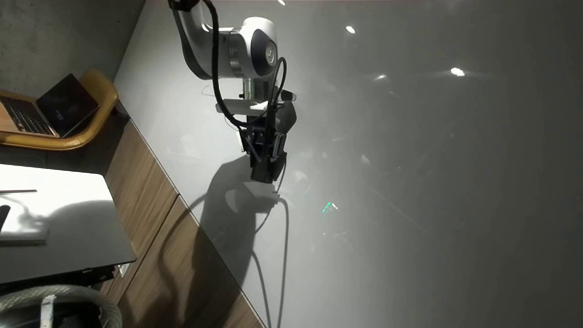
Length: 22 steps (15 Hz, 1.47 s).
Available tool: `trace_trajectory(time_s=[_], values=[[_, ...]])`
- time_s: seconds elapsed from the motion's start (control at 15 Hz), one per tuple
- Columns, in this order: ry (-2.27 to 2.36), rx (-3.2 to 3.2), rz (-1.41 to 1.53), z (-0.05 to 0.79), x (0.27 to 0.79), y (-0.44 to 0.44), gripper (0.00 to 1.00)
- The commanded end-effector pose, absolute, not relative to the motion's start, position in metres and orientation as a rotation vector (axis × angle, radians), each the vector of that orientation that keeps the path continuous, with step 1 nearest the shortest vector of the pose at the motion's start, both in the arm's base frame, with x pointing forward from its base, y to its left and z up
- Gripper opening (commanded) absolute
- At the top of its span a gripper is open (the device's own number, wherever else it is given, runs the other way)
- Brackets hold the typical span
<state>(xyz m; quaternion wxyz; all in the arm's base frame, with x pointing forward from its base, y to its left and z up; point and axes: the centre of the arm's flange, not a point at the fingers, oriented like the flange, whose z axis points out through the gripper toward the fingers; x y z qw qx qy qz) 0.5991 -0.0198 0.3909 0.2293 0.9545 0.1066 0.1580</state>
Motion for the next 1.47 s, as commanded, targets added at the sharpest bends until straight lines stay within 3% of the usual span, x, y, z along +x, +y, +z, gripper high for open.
trace_trajectory(time_s=[0.0, 0.67, 1.4], values=[[0.321, 2.656, 0.518, 0.404, 0.622, 0.005, 0.30], [0.505, 2.671, 0.656, 0.439, 0.622, 0.156, 0.30], [0.616, 2.667, 0.695, 0.449, 0.616, 0.266, 0.30]])
